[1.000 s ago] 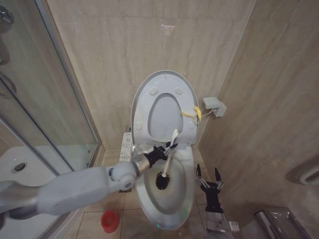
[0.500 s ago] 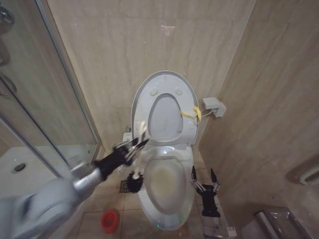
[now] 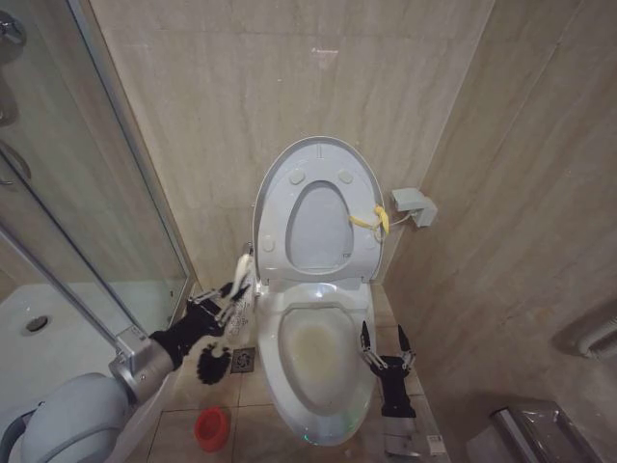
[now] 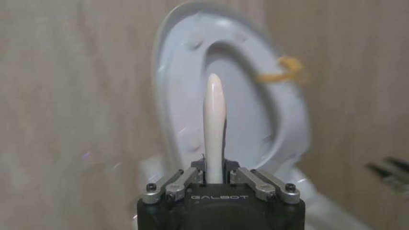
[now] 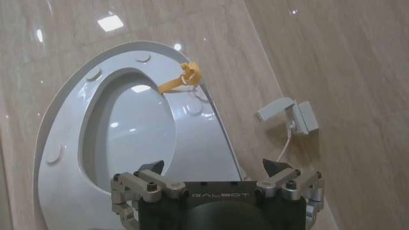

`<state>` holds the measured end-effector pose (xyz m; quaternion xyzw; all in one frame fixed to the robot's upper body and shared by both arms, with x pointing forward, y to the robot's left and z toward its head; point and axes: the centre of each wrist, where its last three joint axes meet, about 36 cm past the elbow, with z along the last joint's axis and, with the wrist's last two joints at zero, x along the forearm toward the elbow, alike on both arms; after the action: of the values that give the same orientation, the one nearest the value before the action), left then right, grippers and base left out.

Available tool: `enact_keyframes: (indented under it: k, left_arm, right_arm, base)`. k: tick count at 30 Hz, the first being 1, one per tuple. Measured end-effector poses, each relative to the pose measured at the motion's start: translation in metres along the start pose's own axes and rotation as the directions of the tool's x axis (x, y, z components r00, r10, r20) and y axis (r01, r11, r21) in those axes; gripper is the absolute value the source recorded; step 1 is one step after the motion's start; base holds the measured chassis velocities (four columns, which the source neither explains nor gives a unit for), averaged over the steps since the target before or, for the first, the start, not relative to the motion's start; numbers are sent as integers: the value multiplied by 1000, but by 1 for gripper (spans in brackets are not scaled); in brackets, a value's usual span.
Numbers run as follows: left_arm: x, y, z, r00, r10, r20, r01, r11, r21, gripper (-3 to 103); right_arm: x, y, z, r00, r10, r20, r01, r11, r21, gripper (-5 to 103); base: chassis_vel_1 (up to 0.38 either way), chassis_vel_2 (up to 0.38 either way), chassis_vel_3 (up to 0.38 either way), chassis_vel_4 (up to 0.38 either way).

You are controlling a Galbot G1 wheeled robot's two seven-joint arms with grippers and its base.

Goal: Open the toilet lid, clean the toilet bowl with a toilet brush, close the toilet lid, and flush.

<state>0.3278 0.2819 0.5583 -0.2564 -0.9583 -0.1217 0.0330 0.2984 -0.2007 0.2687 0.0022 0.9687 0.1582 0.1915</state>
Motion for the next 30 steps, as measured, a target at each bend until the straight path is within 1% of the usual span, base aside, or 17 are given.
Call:
enact_keyframes:
  k: [2, 3, 6, 7, 8, 11, 12, 14, 15, 17, 19, 20, 22, 24, 26, 28, 30]
  left_arm:
    - [-5, 0, 2, 998, -55, -40, 57, 998, 31, 18]
    - [-5, 0, 2, 998, -55, -40, 57, 998, 31, 18]
    - [-22, 4, 14, 987, -147, -57, 152, 986, 74, 18]
    - [-30, 10, 22, 979, -198, -55, 202, 975, 87, 18]
    - [-30, 10, 22, 979, -198, -55, 202, 975, 87, 18]
    - [-43, 26, 59, 949, -303, -91, 312, 944, 104, 18]
    - [-43, 26, 59, 949, -303, -91, 312, 944, 104, 18]
    - [-48, 37, 87, 943, -324, -80, 333, 933, 139, 18]
    - [-48, 37, 87, 943, -324, -80, 333, 933, 139, 18]
    - [-52, 49, 114, 951, -308, -7, 305, 938, 164, 18]
    - [-54, 58, 131, 957, -283, 57, 271, 949, 163, 18]
    - [-54, 58, 131, 957, -283, 57, 271, 949, 163, 18]
    - [-54, 67, 149, 965, -217, 150, 192, 968, 162, 18]
    - [-53, 66, 156, 966, -193, 173, 165, 972, 166, 18]
    - [-47, 58, 180, 963, -150, 222, 109, 976, 190, 18]
    - [-40, 51, 198, 957, -160, 240, 105, 969, 225, 18]
    - [-36, 51, 205, 954, -163, 253, 103, 967, 235, 18]
  right_arm:
    - [-3, -5, -1, 1000, 0, 1, 0, 1000, 3, 100]
    - [-3, -5, -1, 1000, 0, 1, 0, 1000, 3, 100]
    - [-7, -13, -2, 1000, 1, 0, -1, 1000, 10, 100]
    - [-7, -15, -2, 1000, 2, -1, -2, 1000, 11, 100]
    - [-7, -15, -2, 1000, 2, -1, -2, 1000, 11, 100]
    - [-8, -19, -2, 1000, 2, -3, -2, 1000, 14, 100]
    - [-8, -19, -2, 1000, 2, -3, -2, 1000, 14, 100]
    - [-9, -19, -2, 1000, 0, -4, 0, 1000, 14, 100]
    - [-9, -19, -2, 1000, 0, -4, 0, 1000, 14, 100]
    - [-9, -18, -1, 1000, 1, -4, -1, 1000, 11, 100]
    - [-9, -16, 0, 1000, 4, -5, -4, 1000, 8, 100]
    - [-9, -16, 0, 1000, 4, -5, -4, 1000, 8, 100]
    - [-9, -16, 2, 1000, 7, -7, -7, 1000, 5, 100]
    - [-9, -15, 2, 1000, 8, -8, -8, 1000, 4, 100]
    - [-9, -16, 3, 1000, 9, -12, -9, 1000, 5, 100]
    - [-9, -18, 5, 1000, 10, -16, -10, 1000, 7, 100]
    - [-10, -20, 5, 1000, 10, -18, -10, 1000, 7, 100]
  base:
    - [0, 0, 0, 0]
    - [0, 0, 0, 0]
    - [0, 0, 0, 0]
    - [0, 0, 0, 0]
    - [0, 0, 0, 0]
    - [0, 0, 0, 0]
    - [0, 0, 0, 0]
    - [0, 0, 0, 0]
    - [0, 0, 0, 0]
    - [0, 0, 0, 0]
    - [0, 0, 0, 0]
    - [0, 0, 0, 0]
    - [0, 0, 0, 0]
    - [0, 0, 0, 0]
    - [0, 0, 0, 0]
    - [0, 0, 0, 0]
    - [0, 0, 0, 0]
